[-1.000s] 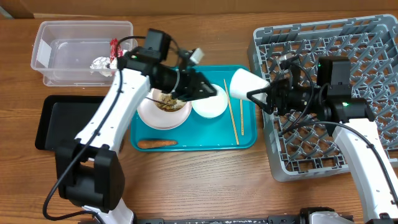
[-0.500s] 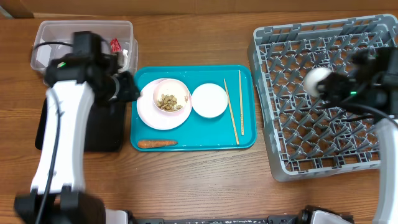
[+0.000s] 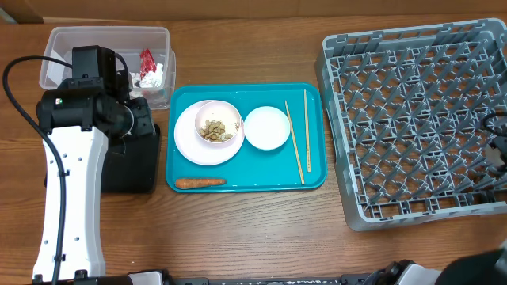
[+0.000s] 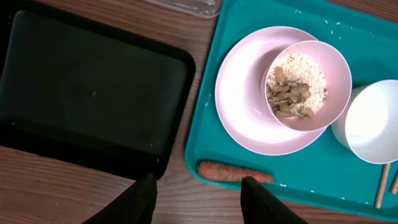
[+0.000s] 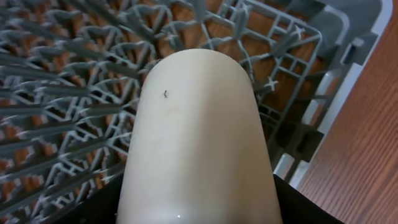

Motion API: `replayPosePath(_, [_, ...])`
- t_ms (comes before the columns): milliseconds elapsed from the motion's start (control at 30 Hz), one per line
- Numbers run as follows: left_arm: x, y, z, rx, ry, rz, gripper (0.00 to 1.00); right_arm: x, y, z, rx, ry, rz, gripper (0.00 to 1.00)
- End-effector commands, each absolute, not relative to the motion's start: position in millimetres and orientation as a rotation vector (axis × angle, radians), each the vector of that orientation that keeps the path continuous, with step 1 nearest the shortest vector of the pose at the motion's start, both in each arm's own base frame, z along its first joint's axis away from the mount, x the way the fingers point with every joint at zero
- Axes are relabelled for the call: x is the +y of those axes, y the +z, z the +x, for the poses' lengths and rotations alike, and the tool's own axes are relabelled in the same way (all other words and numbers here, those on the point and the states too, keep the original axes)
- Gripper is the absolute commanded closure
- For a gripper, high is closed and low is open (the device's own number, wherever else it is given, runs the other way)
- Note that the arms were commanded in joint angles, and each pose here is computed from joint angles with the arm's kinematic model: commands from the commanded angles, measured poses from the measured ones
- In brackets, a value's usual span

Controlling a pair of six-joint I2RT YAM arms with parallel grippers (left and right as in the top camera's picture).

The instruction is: Sort waste into correct bins and load items into the dishwasher

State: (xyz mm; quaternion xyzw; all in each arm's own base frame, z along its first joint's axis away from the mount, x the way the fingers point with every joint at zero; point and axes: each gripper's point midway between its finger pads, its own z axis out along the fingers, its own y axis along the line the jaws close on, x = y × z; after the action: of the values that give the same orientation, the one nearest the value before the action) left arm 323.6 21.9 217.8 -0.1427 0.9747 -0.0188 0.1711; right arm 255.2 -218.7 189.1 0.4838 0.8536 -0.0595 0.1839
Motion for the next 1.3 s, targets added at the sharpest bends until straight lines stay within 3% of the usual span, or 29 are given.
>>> replayPosePath(0, [26.0,219.4,325.5,2.758,-0.032,-0.442,0.53,-226.9,179.0,259.9,2.414,-0.164,1.417,0.44])
replayPosePath(200, [25.9,219.4,325.5,2.758,-0.033,-0.442,0.53,-228.6,153.1,263.0,2.486,-0.144,1.454,0.37])
replayPosePath(300, [25.6,219.4,325.5,2.758,-0.035,-0.442,0.53,-228.0,146.7,267.2,2.497,-0.116,1.455,0.17])
replayPosePath(400, [24.8,219.4,325.5,2.759,-0.042,-0.441,0.53,-222.6,145.9,279.6,2.481,-0.020,1.430,0.06])
replayPosePath(633, [24.7,219.2,325.3,2.760,-0.041,-0.441,0.52,-196.2,153.5,303.7,2.476,0.255,1.299,0.09])
replayPosePath(900, [24.7,217.9,323.6,2.768,-0.040,-0.442,0.45,-115.7,219.2,344.2,2.431,0.572,0.753,0.12])
replayPosePath(1067, [24.4,214.2,321.8,2.777,-0.042,-0.459,0.43,-25.1,247.6,361.0,2.458,0.594,0.332,0.13])
replayPosePath(1267, [24.3,204.5,317.0,2.806,-0.038,-0.464,0.40,93.3,219.4,370.8,2.579,0.502,-0.103,0.14])
